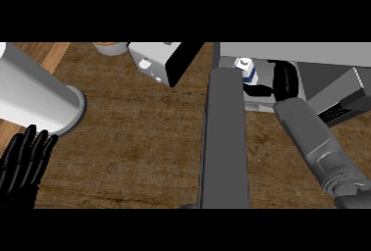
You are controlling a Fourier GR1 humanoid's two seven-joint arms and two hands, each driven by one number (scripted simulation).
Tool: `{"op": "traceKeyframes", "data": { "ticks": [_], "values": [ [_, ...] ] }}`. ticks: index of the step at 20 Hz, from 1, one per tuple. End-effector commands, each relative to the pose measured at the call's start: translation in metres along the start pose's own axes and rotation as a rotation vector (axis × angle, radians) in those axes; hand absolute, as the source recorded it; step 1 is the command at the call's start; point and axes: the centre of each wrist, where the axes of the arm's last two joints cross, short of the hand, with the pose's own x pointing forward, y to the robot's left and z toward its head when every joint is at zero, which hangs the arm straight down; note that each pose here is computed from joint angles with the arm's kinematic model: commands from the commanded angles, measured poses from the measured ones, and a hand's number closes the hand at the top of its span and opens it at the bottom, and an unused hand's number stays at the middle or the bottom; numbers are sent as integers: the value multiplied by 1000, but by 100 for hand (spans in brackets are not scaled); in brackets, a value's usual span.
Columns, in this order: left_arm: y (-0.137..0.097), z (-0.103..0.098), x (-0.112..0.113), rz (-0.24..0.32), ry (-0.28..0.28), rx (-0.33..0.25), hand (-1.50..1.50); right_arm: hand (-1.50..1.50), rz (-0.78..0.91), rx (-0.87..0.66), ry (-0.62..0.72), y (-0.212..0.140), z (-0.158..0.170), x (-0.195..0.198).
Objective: Pick up the milk, place it into the microwave and close the microwave
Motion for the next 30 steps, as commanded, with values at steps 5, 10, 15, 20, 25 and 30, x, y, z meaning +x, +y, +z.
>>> {"op": "traceKeyframes", "data": {
  "ticks": [5, 10, 15, 20, 25, 30],
  "values": [
    [-2, 3, -1, -8, 9, -30, -150, -150, -17, 87, -1, 14, 0, 16],
    [6, 2, 4, -32, 2, -34, -150, -150, -26, 59, -11, 18, 1, 19],
    [-5, 11, 11, -28, 14, -17, -150, -150, -39, 7, 15, -7, -11, 5],
    [-14, 5, 12, -36, 7, -55, -150, -150, -41, -58, 21, 4, 2, 1],
    [-10, 12, -3, -49, 23, -34, -150, -150, -56, -92, 10, -10, -15, 8],
    [-17, 9, -4, -29, 19, -19, -150, -150, -52, -132, 6, -25, -18, -5]
  ]
}}
